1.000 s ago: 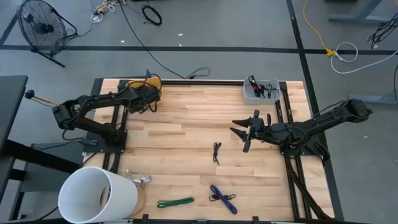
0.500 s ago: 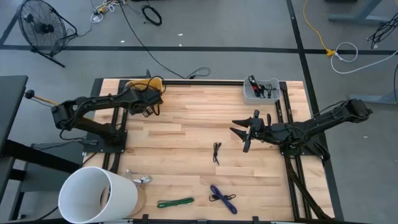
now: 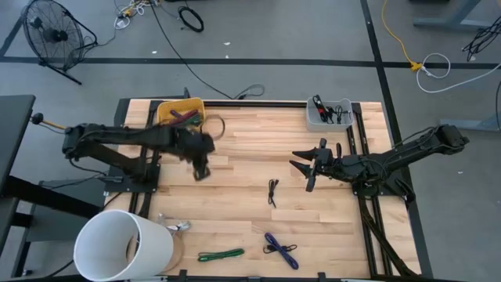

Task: Pick & Place USB Port
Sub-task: Put the green charger cable into the yellow bin

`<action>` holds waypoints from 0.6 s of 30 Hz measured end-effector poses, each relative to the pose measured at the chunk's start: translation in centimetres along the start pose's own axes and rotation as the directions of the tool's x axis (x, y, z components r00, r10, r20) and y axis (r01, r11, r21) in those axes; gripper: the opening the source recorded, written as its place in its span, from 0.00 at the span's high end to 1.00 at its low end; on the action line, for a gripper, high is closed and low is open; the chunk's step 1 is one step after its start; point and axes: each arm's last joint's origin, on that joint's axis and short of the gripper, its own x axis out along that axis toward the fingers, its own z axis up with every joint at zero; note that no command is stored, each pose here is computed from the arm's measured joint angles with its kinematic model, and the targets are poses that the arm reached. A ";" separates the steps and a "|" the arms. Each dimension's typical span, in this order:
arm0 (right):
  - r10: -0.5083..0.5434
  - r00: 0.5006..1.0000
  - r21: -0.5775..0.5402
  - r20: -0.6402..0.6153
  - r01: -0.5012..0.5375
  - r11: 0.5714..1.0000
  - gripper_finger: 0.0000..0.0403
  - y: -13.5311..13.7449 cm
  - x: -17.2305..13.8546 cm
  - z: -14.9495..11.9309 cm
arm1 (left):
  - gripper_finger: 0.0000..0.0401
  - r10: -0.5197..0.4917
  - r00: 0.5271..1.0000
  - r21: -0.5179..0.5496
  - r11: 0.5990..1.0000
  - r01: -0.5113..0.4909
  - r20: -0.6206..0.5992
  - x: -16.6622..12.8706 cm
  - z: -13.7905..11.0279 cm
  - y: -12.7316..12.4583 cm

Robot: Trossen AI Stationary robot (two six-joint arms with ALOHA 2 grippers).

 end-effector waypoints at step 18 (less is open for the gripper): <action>0.007 1.000 0.070 0.026 -0.009 0.998 0.60 0.1 0.0 0.3 | 0.73 -0.293 0.954 0.321 0.911 0.261 0.057 -0.9 -4.7 -13.4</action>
